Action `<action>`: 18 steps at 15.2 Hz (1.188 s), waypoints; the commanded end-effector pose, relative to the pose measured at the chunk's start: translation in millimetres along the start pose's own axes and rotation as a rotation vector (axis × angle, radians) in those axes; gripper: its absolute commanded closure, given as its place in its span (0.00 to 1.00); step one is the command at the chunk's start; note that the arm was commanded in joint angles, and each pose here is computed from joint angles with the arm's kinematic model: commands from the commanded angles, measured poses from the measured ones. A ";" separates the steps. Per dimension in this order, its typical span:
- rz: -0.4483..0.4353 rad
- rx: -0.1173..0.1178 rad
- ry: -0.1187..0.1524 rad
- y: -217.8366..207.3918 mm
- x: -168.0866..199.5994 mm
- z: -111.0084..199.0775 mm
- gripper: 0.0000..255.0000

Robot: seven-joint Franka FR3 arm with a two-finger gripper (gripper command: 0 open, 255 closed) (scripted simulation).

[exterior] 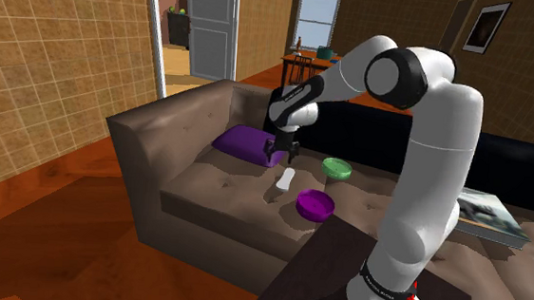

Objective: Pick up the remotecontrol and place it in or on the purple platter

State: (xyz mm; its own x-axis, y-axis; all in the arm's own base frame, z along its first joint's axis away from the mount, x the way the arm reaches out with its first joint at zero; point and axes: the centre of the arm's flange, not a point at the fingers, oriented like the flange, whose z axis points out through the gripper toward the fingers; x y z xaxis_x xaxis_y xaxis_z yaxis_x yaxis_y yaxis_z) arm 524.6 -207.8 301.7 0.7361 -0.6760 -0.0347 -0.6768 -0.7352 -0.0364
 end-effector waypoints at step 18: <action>0.406 -0.010 0.007 105.8 157.5 151.4 0.00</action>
State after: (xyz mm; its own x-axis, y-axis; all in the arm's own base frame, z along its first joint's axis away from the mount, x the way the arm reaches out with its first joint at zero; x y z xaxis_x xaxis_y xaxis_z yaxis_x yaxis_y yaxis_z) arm 569.1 -377.9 147.2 0.4254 -0.9042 -0.0373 -0.9050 -0.4253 -0.0116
